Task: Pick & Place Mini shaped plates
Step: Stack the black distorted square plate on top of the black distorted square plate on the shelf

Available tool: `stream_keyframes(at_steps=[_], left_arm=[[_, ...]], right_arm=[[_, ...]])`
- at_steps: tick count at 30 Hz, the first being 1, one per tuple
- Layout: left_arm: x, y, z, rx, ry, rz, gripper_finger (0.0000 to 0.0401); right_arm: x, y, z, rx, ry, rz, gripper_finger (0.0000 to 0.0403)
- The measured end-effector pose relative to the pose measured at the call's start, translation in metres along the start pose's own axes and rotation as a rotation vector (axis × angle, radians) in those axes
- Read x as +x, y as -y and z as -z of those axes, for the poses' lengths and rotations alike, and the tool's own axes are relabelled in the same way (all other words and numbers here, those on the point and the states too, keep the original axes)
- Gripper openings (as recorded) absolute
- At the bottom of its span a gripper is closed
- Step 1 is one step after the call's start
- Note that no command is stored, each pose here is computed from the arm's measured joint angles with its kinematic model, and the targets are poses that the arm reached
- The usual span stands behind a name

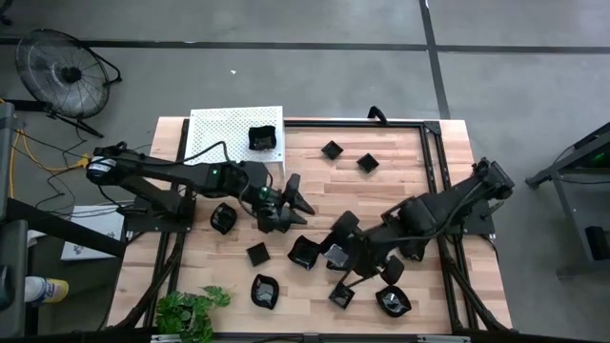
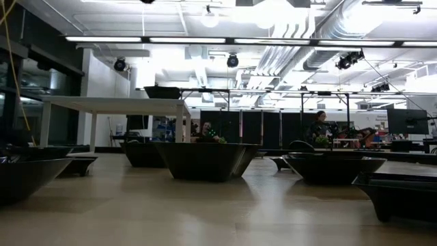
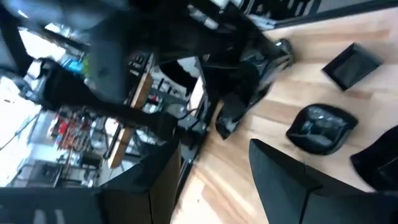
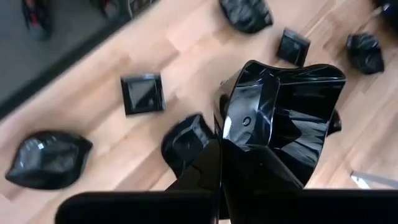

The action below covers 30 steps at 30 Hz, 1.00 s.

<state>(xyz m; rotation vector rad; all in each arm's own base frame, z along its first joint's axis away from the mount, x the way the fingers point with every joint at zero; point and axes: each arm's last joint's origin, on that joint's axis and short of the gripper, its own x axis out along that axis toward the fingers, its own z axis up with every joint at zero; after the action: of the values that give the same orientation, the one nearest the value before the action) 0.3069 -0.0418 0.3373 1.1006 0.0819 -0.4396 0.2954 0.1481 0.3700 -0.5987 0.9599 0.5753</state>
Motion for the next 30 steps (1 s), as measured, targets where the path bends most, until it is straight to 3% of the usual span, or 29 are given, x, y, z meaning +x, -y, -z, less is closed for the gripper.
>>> stream_keyframes(at_steps=[12, 18, 23, 30], left_arm=[[0.003, 0.01, -0.022, 0.017, 0.063, 0.03, 0.0186], [0.004, 0.011, -0.023, 0.007, 0.09, 0.044, 0.0186], [0.004, 0.012, -0.025, -0.07, 0.165, 0.09, 0.0186], [0.004, 0.013, -0.026, -0.121, 0.191, 0.111, 0.0186]], right_arm=[[-0.031, 0.027, -0.014, 0.032, 0.252, -0.053, 0.0], [-0.028, 0.03, -0.014, -0.015, 0.249, -0.031, 0.0], [-0.022, 0.034, -0.013, -0.05, 0.238, 0.006, 0.0], [-0.011, 0.035, -0.01, -0.084, 0.235, -0.015, 0.0]])
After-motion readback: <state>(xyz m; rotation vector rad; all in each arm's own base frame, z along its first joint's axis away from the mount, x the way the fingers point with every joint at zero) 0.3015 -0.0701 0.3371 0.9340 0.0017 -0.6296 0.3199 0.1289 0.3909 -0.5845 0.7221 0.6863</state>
